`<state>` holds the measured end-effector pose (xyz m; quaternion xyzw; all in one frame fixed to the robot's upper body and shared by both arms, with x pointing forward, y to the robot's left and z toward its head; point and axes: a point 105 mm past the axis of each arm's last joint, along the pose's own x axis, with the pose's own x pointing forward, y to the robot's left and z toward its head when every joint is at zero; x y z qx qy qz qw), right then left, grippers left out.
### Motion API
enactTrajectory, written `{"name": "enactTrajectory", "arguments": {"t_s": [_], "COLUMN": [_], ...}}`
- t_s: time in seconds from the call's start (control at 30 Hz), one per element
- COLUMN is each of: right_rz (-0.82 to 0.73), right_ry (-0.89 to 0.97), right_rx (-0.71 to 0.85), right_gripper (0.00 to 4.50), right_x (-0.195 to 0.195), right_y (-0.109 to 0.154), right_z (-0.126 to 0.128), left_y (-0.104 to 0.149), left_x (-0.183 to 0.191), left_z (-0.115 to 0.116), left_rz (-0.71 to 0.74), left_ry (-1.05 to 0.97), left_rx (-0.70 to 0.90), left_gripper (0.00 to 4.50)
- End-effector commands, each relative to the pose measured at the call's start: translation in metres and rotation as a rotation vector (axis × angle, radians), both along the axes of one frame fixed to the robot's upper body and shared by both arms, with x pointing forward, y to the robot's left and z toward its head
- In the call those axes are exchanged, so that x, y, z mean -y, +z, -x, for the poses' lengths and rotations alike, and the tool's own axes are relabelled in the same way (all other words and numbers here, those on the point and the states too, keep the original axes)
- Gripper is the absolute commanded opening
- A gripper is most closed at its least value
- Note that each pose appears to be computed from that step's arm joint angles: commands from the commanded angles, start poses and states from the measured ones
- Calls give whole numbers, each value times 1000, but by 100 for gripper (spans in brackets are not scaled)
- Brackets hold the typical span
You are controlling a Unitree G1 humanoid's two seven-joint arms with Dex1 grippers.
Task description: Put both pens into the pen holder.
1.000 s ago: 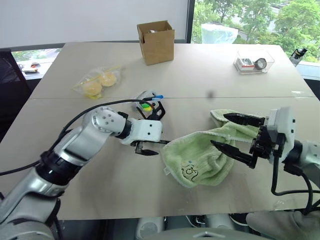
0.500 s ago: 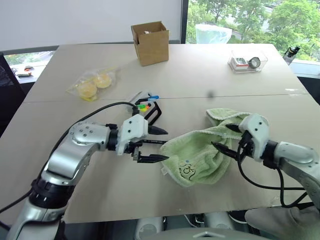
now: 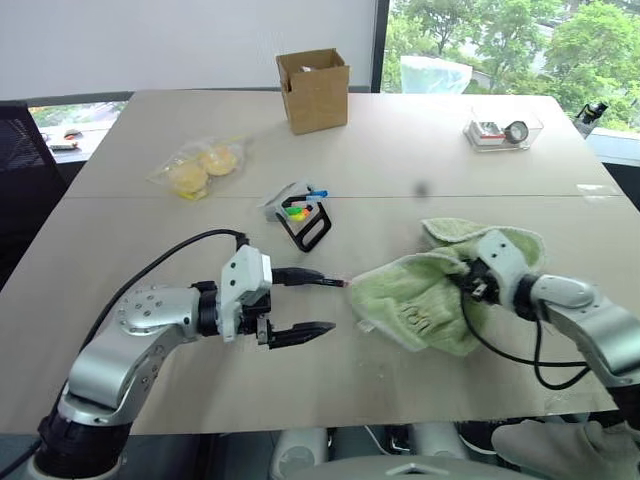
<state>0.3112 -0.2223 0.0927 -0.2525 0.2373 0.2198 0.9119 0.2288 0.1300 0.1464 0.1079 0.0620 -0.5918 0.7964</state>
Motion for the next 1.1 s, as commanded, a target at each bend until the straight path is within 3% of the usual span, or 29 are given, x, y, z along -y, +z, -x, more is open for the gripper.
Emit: {"name": "enactTrajectory", "arguments": {"t_s": [0.03,0.17,0.27,0.33,0.43,0.6,0.73,0.83,1.1], "right_rz": [209,305,100,7,-33,-39,-163,-233,-235], "right_ry": [-276,-365,-285,-267,-247,-86,261,417,674], "right_rx": [149,220,84,39,10,149,158,131,134], "right_gripper": [1,1,1,101,217,425,438,438,438], "right_x": [81,111,87,78,77,56,2,-24,-74], "right_y": [44,71,45,33,27,77,108,119,111], "right_z": [-10,-14,-17,-18,-14,8,59,88,133], "left_y": [7,-1,-8,-10,-11,-11,-9,-8,-14], "left_x": [7,7,14,19,22,16,16,16,38], "left_z": [3,-4,-17,-22,-35,-58,-67,-71,-83], "left_rz": [20,-30,-131,-165,-235,-462,-572,-630,-861], "left_ry": [-7,14,25,-2,7,-42,-119,-162,-328], "left_rx": [55,62,79,89,113,160,178,183,203], "left_gripper": [406,406,406,406,406,406,406,406,406]}}
